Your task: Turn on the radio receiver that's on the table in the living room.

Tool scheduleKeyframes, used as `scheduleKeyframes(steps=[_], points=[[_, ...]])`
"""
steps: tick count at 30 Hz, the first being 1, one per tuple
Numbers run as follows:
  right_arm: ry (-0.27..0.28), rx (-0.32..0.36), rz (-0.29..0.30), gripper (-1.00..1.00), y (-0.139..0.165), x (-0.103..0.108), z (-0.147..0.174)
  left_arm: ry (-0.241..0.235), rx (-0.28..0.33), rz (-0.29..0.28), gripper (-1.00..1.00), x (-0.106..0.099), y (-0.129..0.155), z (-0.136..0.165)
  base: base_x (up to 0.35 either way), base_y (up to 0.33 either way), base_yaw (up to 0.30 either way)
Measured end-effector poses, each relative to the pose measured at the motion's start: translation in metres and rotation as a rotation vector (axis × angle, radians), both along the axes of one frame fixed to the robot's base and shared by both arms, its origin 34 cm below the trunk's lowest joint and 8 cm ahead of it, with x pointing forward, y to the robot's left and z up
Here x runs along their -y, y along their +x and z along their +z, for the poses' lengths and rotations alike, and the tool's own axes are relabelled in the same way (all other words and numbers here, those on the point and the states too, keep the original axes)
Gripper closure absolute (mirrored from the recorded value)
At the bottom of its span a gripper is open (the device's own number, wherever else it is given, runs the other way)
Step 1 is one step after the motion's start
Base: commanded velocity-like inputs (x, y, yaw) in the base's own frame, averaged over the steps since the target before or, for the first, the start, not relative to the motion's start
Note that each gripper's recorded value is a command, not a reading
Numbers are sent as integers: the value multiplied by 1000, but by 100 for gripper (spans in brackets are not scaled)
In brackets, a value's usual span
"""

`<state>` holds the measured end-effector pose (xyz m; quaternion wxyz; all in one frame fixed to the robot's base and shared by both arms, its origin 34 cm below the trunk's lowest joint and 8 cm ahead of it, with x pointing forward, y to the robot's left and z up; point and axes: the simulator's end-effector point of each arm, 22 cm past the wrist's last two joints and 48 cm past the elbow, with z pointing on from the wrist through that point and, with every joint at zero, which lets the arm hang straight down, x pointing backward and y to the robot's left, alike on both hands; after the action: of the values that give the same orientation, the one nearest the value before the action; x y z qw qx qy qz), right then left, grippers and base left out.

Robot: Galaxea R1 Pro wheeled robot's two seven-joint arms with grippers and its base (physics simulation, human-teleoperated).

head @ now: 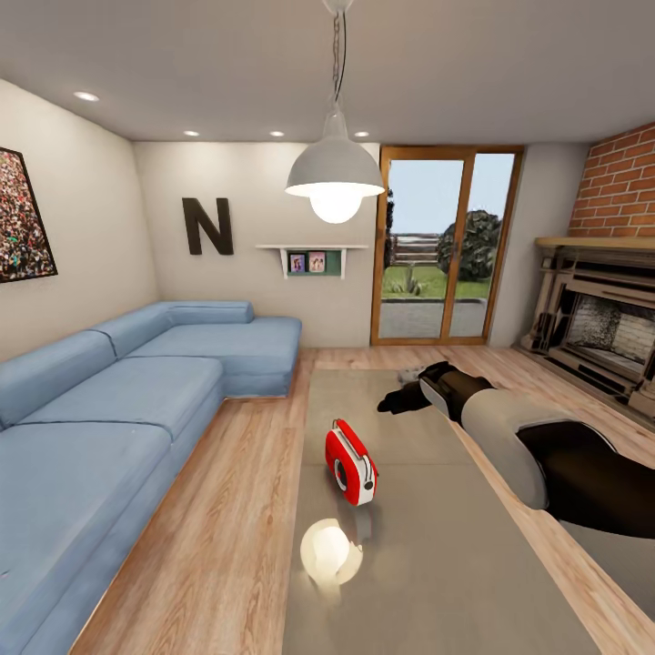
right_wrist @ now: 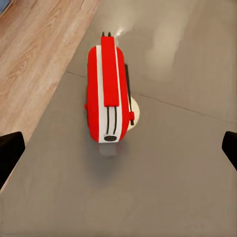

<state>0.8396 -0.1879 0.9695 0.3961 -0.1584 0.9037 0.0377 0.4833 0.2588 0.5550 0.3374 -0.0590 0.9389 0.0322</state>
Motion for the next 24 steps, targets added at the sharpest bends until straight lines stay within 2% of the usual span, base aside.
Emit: scheduleKeyframes(steps=[12, 19, 24], points=[[-8, -16, 1, -100, 2, 1, -12, -6, -15, 0, -100, 3, -4, -6, 0, 0, 0], [-8, -28, 2, -100, 4, 1, -20, 4, 16, 7, -100, -1, 0, -3, 0, 0, 0], [-8, -36, 2, -100, 5, 1, -26, 4, 17, 9, -100, -1, -1, -5, 0, 0, 0]])
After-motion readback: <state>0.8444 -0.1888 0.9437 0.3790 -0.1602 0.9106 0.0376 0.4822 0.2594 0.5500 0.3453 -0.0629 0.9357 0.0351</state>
